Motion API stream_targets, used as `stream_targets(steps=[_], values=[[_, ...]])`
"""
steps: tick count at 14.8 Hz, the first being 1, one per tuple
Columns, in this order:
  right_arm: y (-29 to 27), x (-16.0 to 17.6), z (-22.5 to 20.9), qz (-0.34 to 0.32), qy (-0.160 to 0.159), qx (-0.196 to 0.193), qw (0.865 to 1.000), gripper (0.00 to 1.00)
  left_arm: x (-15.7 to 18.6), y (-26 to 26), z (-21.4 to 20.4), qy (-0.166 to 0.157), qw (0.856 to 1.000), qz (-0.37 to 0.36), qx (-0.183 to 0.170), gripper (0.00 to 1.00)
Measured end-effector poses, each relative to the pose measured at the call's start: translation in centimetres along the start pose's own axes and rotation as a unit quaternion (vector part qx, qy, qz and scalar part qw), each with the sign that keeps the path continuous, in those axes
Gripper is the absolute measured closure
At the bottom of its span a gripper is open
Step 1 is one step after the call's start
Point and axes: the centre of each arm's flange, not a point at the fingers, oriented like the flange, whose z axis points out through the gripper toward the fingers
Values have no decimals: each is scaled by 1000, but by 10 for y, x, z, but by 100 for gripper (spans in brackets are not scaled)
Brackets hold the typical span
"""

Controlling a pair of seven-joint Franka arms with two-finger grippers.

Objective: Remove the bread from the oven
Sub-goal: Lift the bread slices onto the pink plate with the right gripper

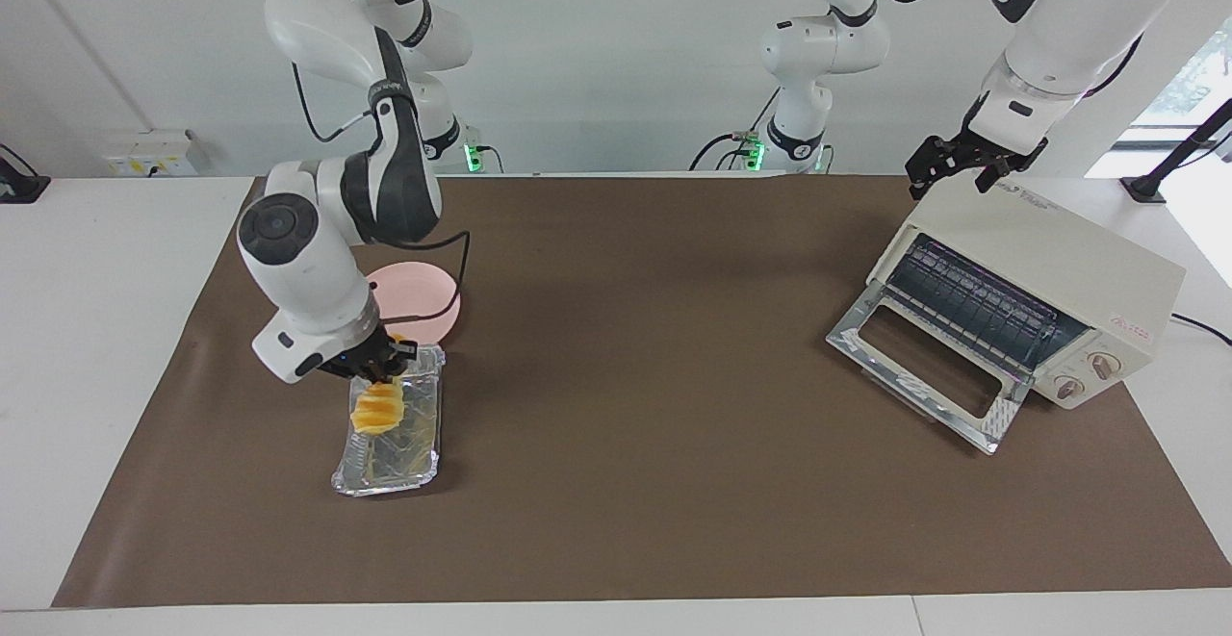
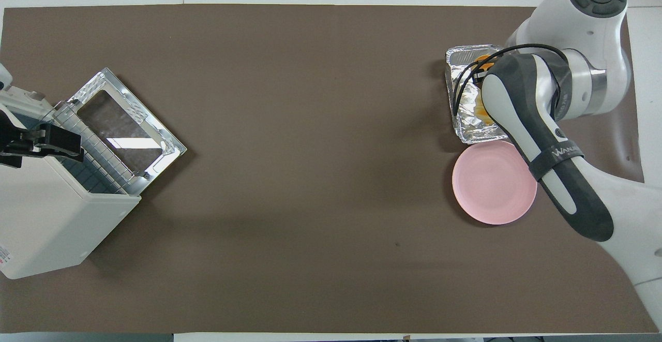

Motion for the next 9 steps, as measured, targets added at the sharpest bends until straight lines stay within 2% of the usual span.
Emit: stream_targets(steps=[2,4,9], values=[[-1,-37,-20,5,-9,16,1000,90,0,0,0,0,1000,0,0,0],[-1,-78,-16,9,-5,26,1000,90,0,0,0,0,1000,0,0,0],[2,-167,58,9,46,25,999,90,0,0,0,0,1000,0,0,0]])
